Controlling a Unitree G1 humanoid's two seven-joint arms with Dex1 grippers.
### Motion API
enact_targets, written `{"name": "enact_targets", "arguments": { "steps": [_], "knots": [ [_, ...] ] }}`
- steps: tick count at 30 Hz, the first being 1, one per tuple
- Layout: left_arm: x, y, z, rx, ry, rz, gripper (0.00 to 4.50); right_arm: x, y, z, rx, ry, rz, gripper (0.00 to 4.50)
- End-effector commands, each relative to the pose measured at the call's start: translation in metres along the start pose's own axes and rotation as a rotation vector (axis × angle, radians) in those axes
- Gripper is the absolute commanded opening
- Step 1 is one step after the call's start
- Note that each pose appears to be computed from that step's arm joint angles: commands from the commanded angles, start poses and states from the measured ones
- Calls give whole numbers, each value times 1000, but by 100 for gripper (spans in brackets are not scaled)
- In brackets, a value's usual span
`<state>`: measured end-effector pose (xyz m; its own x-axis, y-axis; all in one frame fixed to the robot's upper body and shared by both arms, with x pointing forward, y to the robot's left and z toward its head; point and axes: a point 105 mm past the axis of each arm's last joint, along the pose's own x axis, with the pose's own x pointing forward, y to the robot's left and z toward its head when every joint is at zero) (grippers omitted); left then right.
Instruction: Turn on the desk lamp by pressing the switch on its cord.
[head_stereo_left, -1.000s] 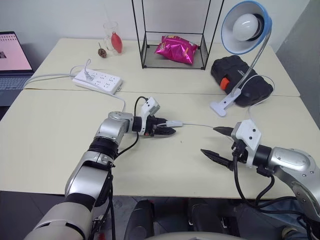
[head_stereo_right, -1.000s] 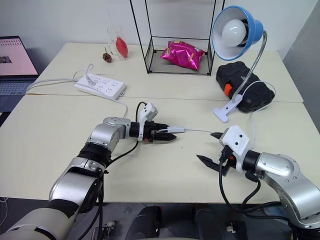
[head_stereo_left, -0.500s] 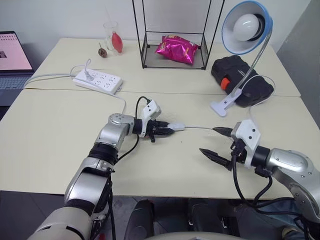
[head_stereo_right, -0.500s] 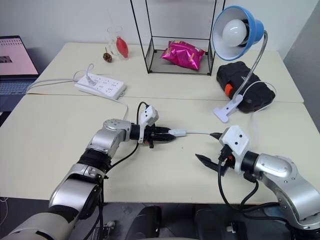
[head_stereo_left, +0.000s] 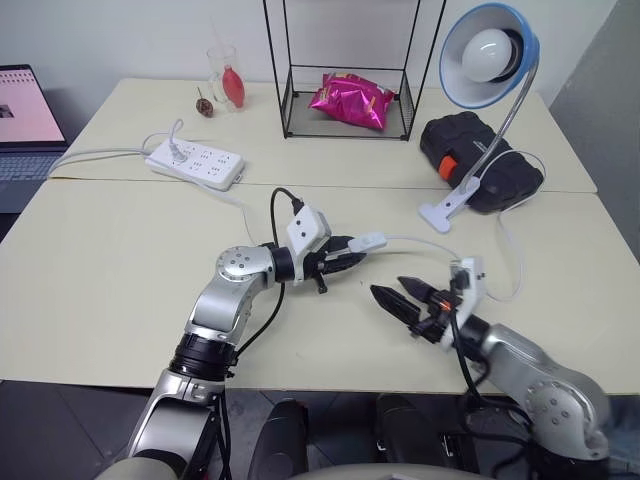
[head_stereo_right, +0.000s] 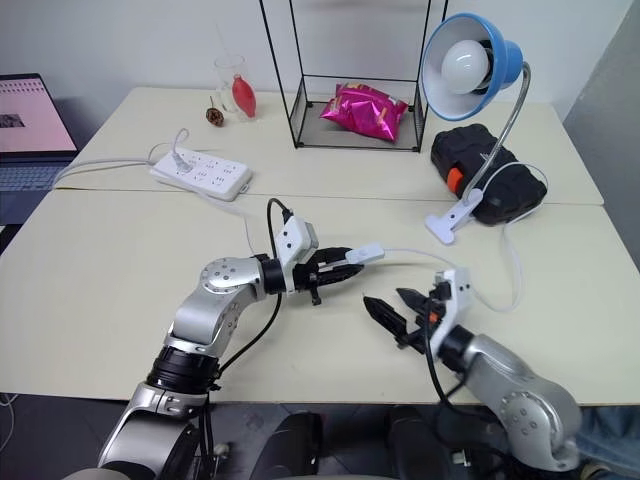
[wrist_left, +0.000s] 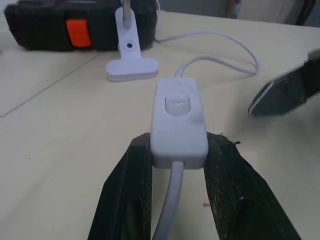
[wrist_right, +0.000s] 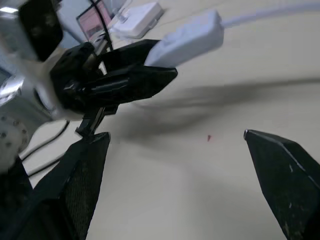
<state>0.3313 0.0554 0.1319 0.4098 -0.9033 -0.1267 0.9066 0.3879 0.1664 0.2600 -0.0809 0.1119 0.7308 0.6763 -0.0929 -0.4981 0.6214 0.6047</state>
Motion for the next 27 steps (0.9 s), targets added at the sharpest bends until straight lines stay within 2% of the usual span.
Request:
{"name": "enact_targets", "arguments": {
  "steps": [1,9,27],
  "knots": [
    [-2,1,15,1,-47,22,109,14,8,17,152,-90,15,450],
    [-4,2,18,-18,-33,28,109,33,13,40,344,-194,34,450],
    [-3,0,21,-34,-23,26,109,48,15,45,393,-203,56,450]
  ]
}}
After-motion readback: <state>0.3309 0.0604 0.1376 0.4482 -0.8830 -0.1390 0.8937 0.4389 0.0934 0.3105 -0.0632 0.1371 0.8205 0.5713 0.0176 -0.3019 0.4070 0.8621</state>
